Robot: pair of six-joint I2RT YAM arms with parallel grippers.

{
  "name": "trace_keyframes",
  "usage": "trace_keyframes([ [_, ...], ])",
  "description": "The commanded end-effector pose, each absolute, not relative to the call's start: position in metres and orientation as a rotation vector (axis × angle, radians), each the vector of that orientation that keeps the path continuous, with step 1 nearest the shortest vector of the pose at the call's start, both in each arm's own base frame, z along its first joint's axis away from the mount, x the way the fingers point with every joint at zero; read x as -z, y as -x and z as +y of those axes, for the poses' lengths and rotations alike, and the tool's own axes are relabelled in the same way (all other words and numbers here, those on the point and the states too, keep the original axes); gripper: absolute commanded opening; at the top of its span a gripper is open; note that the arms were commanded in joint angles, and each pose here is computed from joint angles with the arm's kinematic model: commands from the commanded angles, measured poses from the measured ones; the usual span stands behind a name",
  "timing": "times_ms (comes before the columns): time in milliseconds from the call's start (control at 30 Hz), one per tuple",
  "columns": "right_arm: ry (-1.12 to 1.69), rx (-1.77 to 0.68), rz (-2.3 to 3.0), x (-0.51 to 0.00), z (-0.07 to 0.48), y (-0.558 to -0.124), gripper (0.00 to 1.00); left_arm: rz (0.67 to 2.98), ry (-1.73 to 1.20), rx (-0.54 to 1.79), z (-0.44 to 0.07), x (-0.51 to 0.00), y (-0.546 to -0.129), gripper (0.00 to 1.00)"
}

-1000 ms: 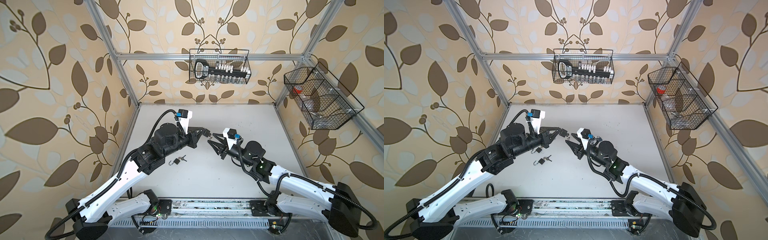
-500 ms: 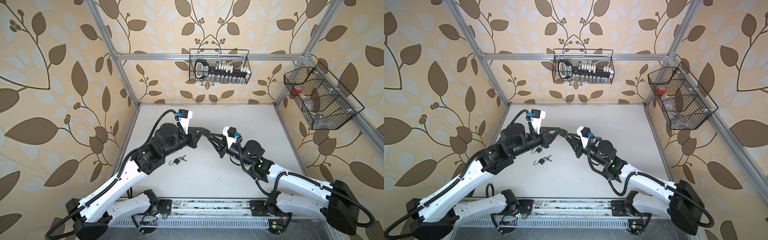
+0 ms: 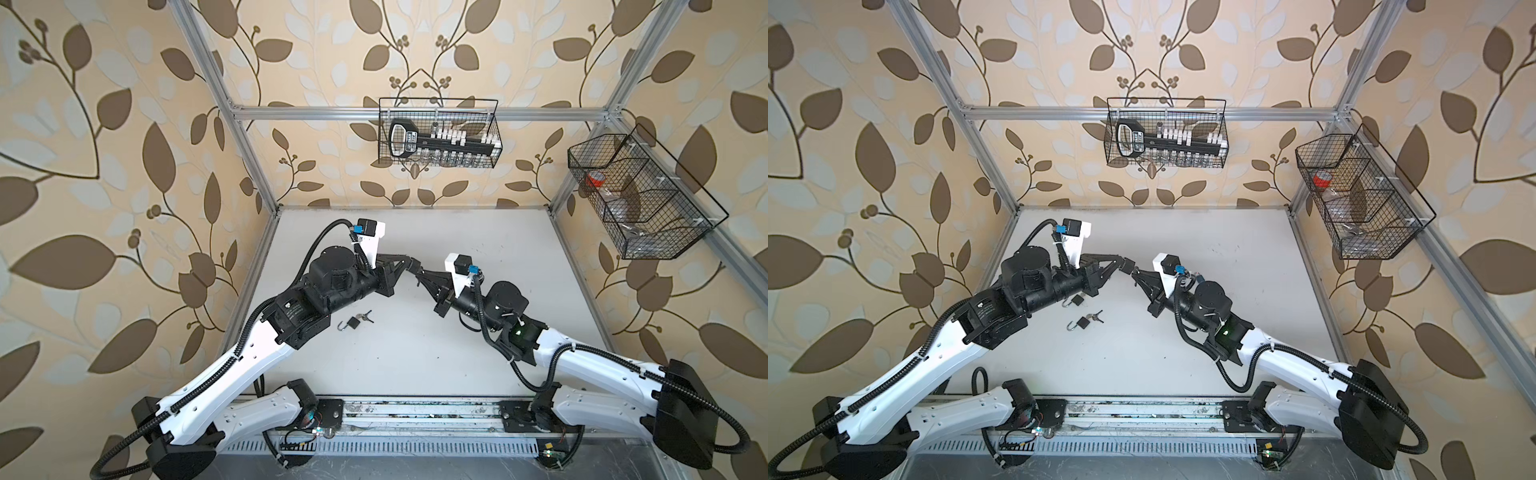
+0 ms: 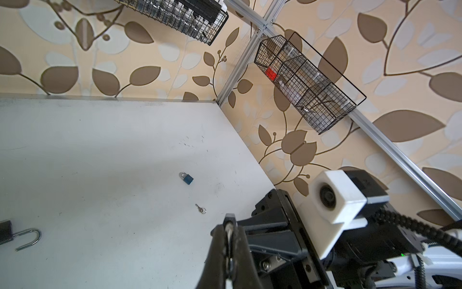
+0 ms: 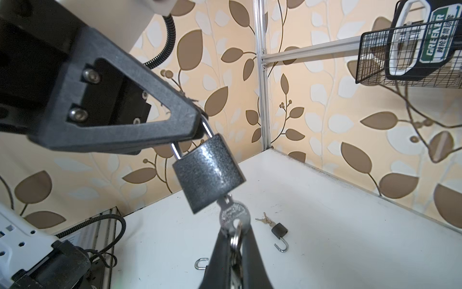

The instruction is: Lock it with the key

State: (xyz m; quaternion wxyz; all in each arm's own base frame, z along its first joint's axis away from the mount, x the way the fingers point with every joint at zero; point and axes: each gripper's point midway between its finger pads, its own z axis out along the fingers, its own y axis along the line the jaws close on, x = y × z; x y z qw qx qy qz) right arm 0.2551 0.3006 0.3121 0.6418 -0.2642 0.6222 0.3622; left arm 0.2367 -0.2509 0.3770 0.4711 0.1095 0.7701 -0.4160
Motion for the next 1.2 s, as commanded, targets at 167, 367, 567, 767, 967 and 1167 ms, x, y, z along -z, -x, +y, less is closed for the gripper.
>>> trace_keyframes([
  [167,0.558,-0.767,1.499,-0.283,0.287,-0.262,0.00,1.777,-0.246,1.057,-0.245,-0.405,-0.231,0.00],
  [367,0.548,-0.767,1.545,-0.266,0.282,-0.262,0.00,1.761,-0.246,1.071,-0.244,-0.409,-0.228,0.00],
  [567,0.507,-0.725,1.611,-0.252,0.268,-0.267,0.00,1.778,-0.254,1.043,-0.243,-0.401,-0.230,0.00],
  [767,0.417,-0.612,1.852,-0.207,0.246,-0.278,0.00,1.927,-0.307,0.935,-0.250,-0.365,-0.239,0.00],
  [967,0.185,-0.453,2.127,-0.156,0.213,-0.285,0.00,2.122,-0.368,0.818,-0.261,-0.314,-0.251,0.00],
  [1167,0.163,-0.394,2.271,-0.131,0.206,-0.277,0.00,2.252,-0.393,0.761,-0.273,-0.273,-0.261,0.00],
])
